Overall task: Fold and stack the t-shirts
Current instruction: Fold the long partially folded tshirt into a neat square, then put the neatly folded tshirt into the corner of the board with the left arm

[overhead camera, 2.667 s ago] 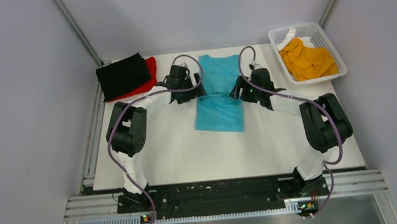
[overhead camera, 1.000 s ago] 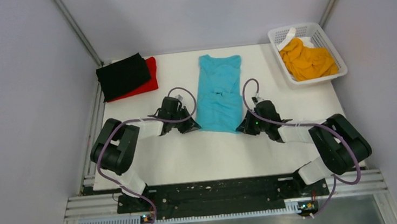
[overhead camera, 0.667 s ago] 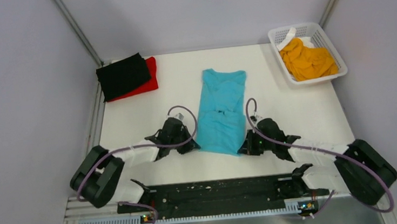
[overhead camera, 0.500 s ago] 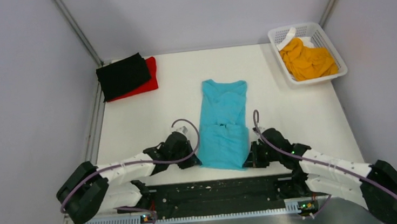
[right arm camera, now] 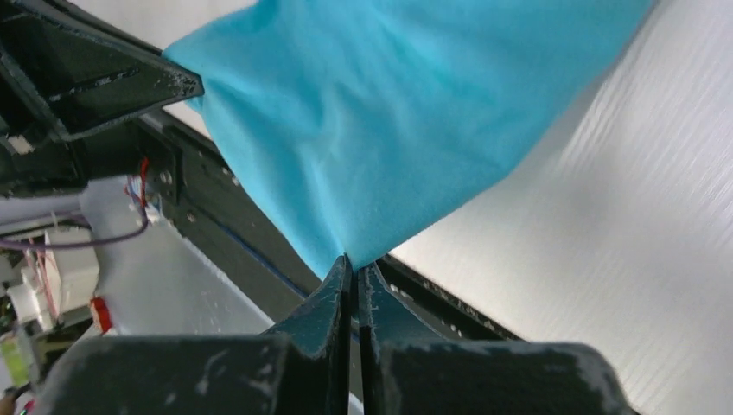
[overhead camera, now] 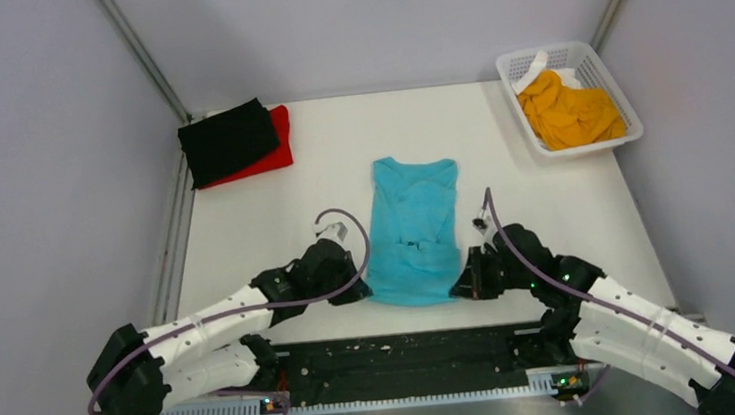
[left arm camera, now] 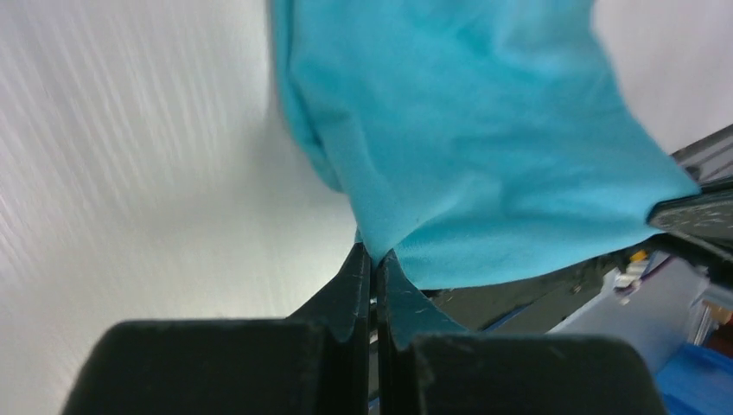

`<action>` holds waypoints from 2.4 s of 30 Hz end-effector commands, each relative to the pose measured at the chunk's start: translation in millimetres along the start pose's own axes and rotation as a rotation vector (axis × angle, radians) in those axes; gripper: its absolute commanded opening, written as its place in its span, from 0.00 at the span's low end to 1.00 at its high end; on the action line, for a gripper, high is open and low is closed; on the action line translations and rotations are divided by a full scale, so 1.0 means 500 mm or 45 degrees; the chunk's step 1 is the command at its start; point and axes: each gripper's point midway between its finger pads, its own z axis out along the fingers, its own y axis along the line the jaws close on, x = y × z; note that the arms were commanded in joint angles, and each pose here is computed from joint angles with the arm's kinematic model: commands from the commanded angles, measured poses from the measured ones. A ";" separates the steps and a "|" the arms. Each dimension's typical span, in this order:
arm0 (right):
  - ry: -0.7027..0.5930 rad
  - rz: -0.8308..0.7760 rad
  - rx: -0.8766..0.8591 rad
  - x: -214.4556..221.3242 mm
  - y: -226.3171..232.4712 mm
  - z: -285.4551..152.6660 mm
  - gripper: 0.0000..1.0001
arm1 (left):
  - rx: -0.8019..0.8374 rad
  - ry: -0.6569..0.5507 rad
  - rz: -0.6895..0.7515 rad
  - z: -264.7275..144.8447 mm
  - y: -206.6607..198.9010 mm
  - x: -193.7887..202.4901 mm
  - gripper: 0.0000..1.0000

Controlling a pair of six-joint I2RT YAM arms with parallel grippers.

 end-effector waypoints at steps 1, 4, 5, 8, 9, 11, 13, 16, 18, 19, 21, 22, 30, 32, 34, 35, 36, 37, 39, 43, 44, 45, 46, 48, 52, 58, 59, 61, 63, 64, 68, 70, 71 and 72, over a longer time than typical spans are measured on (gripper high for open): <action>-0.223 -0.136 0.151 -0.114 0.017 -0.025 0.00 | 0.021 -0.347 0.100 -0.056 -0.076 -0.147 0.00; -0.402 -0.155 0.250 -0.201 0.024 -0.045 0.00 | 0.035 -0.489 0.111 -0.067 -0.109 -0.216 0.00; -0.446 -0.152 0.241 -0.227 0.033 -0.052 0.00 | 0.020 -0.524 0.094 -0.072 -0.112 -0.245 0.00; -0.520 -0.149 0.136 -0.289 0.063 -0.064 0.00 | -0.028 -0.584 0.044 -0.079 -0.118 -0.322 0.00; -0.535 -0.138 0.104 -0.308 0.067 -0.065 0.00 | -0.016 -0.577 0.028 -0.078 -0.123 -0.342 0.00; -0.549 -0.113 0.040 -0.337 0.070 -0.064 0.00 | 0.012 -0.597 0.020 -0.076 -0.138 -0.385 0.00; -0.558 -0.102 -0.016 -0.365 0.075 -0.062 0.00 | -0.002 -0.620 0.020 -0.075 -0.142 -0.420 0.00; -0.584 -0.106 -0.027 -0.410 0.074 -0.065 0.00 | -0.034 -0.659 0.009 -0.072 -0.140 -0.466 0.00; -0.588 -0.114 -0.021 -0.438 0.071 -0.065 0.00 | -0.026 -0.668 0.016 -0.070 -0.146 -0.491 0.00; -0.589 -0.120 -0.024 -0.450 0.072 -0.067 0.00 | -0.024 -0.662 0.034 -0.067 -0.151 -0.498 0.00; -0.590 -0.114 -0.029 -0.473 0.068 -0.066 0.00 | -0.048 -0.687 0.052 -0.071 -0.155 -0.526 0.00; -0.596 -0.112 -0.030 -0.484 0.066 -0.066 0.00 | -0.057 -0.691 0.053 -0.070 -0.157 -0.535 0.00; -0.564 -0.077 -0.024 -0.531 0.027 -0.036 0.00 | -0.143 -0.690 0.045 -0.035 -0.126 -0.603 0.00; -0.565 -0.057 -0.008 -0.542 0.009 -0.029 0.00 | -0.148 -0.680 0.048 -0.015 -0.117 -0.617 0.00; -0.572 -0.048 0.009 -0.552 -0.004 -0.022 0.00 | -0.175 -0.638 0.048 0.016 -0.101 -0.626 0.00; -0.569 -0.040 0.023 -0.555 -0.014 -0.018 0.00 | -0.189 -0.621 0.047 0.031 -0.094 -0.631 0.00; -0.565 -0.029 0.033 -0.558 -0.023 -0.013 0.00 | -0.199 -0.608 0.050 0.042 -0.091 -0.637 0.00; -0.567 -0.019 0.039 -0.563 -0.031 -0.008 0.00 | -0.208 -0.590 0.052 0.055 -0.087 -0.641 0.00; -0.571 0.000 0.046 -0.574 -0.051 0.001 0.00 | -0.221 -0.591 0.057 0.070 -0.086 -0.659 0.00; -0.607 0.015 0.048 -0.602 -0.078 0.024 0.00 | -0.315 -0.628 0.026 0.093 -0.056 -0.686 0.00; -0.624 0.017 0.058 -0.612 -0.086 0.028 0.00 | -0.334 -0.637 0.015 0.098 -0.048 -0.694 0.00; -0.633 0.025 0.073 -0.622 -0.094 0.033 0.00 | -0.333 -0.629 0.014 0.108 -0.047 -0.697 0.00; -0.631 0.037 0.090 -0.629 -0.105 0.041 0.00 | -0.326 -0.624 0.015 0.116 -0.047 -0.702 0.00; -0.625 0.079 0.100 -0.639 -0.125 0.056 0.00 | -0.311 -0.606 0.028 0.136 -0.048 -0.712 0.01; -0.672 0.113 0.093 -0.689 -0.151 0.068 0.22 | -0.375 -0.590 0.025 0.175 -0.025 -0.744 0.30; -0.731 0.081 0.195 -0.752 -0.146 0.019 0.96 | -0.389 -0.601 0.107 0.132 -0.057 -0.803 0.99; -0.743 0.072 0.192 -0.748 -0.138 0.009 0.99 | -0.371 -0.594 0.117 0.128 -0.061 -0.795 0.99; -0.748 0.060 0.170 -0.724 -0.128 -0.003 0.99 | -0.320 -0.579 0.142 0.129 -0.061 -0.770 0.99; -0.715 0.062 0.158 -0.675 -0.133 -0.001 0.99 | -0.281 -0.528 0.179 0.138 -0.053 -0.733 0.99; -0.699 0.058 0.148 -0.651 -0.132 -0.002 0.99 | -0.265 -0.490 0.197 0.146 -0.048 -0.713 0.99; -0.655 0.045 0.099 -0.564 -0.127 -0.007 0.99 | -0.253 -0.339 0.212 0.188 -0.016 -0.648 0.99; -0.644 0.029 0.076 -0.531 -0.119 -0.015 0.99 | -0.255 -0.278 0.209 0.210 -0.004 -0.629 0.98; -0.646 0.018 0.070 -0.520 -0.115 -0.022 0.99 | -0.246 -0.250 0.211 0.219 -0.003 -0.622 0.97; -0.645 0.008 0.067 -0.509 -0.111 -0.028 0.99 | -0.242 -0.221 0.206 0.231 0.000 -0.617 0.96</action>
